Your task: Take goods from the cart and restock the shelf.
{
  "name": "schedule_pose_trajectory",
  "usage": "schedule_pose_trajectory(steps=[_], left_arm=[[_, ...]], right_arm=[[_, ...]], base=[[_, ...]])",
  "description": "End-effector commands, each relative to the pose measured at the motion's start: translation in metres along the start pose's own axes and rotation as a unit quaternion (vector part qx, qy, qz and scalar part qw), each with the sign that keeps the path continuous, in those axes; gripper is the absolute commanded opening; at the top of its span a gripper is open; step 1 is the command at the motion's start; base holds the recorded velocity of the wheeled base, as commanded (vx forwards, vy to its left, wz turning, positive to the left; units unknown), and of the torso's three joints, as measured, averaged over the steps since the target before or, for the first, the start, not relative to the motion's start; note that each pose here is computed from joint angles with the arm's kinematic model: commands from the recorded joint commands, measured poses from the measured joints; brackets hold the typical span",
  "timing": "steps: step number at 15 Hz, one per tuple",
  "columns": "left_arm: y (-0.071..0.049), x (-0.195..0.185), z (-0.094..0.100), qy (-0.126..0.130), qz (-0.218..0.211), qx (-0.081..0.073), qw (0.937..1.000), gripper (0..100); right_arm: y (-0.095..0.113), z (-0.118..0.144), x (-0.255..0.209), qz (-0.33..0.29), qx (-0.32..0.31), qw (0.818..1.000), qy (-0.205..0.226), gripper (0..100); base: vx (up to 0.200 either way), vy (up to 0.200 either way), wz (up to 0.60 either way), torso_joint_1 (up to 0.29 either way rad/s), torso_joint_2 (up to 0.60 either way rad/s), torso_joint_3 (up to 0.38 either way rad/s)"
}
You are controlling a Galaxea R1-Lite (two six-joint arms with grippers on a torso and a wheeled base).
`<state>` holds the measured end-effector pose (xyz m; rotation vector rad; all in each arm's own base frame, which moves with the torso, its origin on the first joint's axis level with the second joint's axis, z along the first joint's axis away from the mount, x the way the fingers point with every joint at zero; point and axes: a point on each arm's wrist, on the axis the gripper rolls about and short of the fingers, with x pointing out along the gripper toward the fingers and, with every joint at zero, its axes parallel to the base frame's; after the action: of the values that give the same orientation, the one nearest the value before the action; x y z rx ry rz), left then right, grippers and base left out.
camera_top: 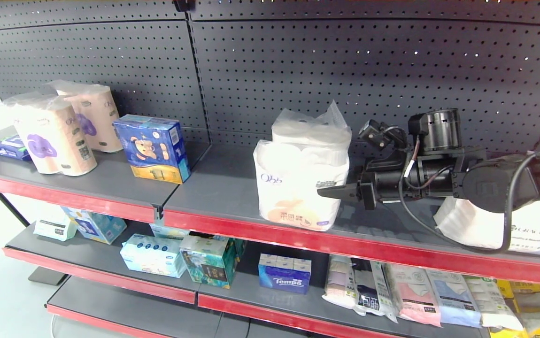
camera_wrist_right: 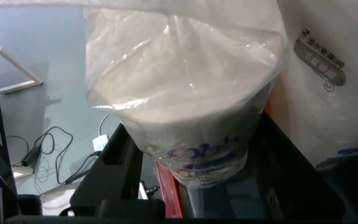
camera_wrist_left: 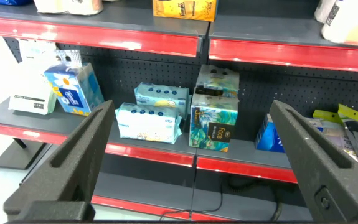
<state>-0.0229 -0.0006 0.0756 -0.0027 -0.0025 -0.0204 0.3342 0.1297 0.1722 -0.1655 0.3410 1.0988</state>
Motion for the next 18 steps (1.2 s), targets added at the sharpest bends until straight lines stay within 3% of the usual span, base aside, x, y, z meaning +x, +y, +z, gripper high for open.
schedule_pose_trajectory(steps=[1, 17, 18], left_arm=[[0.0000, 0.0001, 0.0001, 0.001, -0.001, 0.000, 1.0000, 100], [0.0000, 0.0001, 0.0001, 0.001, 0.000, 0.000, 1.0000, 100], [0.0000, 0.0001, 0.0001, 0.001, 0.000, 0.000, 1.0000, 100]], right_arm=[[0.0009, 0.0000, -0.0011, 0.000, -0.001, 1.000, 0.000, 0], [0.0006, -0.0032, 0.0022, 0.007, 0.001, 1.000, 0.003, 0], [0.0006, -0.0043, 0.0026, 0.008, 0.002, 1.000, 0.004, 100]], base=[[0.000, 0.000, 0.00, 0.000, 0.00, 0.000], [0.000, 0.000, 0.00, 0.000, 0.00, 0.000], [0.000, 0.000, 0.00, 0.000, 0.00, 0.000]])
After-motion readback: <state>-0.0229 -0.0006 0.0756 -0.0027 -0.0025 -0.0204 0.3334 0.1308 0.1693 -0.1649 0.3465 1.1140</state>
